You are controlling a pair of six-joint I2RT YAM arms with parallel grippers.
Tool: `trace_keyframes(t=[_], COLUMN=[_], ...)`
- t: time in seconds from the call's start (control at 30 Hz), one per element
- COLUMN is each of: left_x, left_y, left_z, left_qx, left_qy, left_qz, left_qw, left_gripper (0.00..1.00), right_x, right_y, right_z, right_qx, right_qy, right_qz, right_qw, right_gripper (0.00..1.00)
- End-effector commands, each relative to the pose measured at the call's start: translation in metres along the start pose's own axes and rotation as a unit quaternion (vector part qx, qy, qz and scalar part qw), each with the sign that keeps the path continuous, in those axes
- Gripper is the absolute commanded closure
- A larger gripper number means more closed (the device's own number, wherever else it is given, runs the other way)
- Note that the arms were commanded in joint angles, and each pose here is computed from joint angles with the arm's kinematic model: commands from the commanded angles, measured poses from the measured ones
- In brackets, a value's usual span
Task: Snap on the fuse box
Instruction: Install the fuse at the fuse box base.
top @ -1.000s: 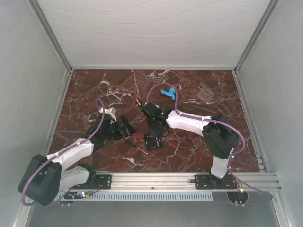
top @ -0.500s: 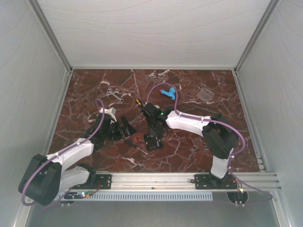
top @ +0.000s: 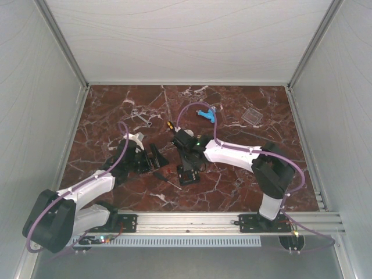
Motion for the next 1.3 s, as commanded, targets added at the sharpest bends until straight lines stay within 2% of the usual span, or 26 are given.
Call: trace_keyframes(t=[0.0,0.1,0.23,0.47,1.27], left_x=[-0.010,-0.010,-0.009,-0.006,-0.006], left_y=[0.000,0.000,0.000,-0.004,-0.005], left_z=[-0.010,-0.010,-0.011,-0.010,-0.007], left_qx=[0.026,0.026,0.030,0.029,0.024], left_qy=[-0.014,-0.014,-0.012,-0.004,0.002], left_qz=[-0.019,-0.018,-0.014,-0.005,-0.001], left_qw=[0.999,0.999,0.999,1.000,1.000], left_gripper=[0.02,0.02,0.02,0.02,0.02], right_x=[-0.015,-0.018,-0.021,-0.017,-0.008], right_y=[0.023,0.029,0.029,0.022,0.003], right_z=[0.009,0.014,0.003,0.005,0.004], right_qx=[-0.012,-0.013,0.025,0.037,0.065], right_qy=[0.015,0.022,0.025,0.037,0.048], right_qz=[-0.037,-0.048,-0.057,-0.048,-0.018], right_qw=[0.999,0.999,0.998,0.997,0.997], right_gripper=[0.78,0.77,0.77,0.85,0.86])
Point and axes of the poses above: each gripper's point midway between its finger pads, its own y axis back along the fingers, its own z axis along the line the jaws close on, x = y × z, the point moved 1 cm from there along y, back along the fingers, and after that the axes turned 4 degrees about -y, right-handed, at the moved point
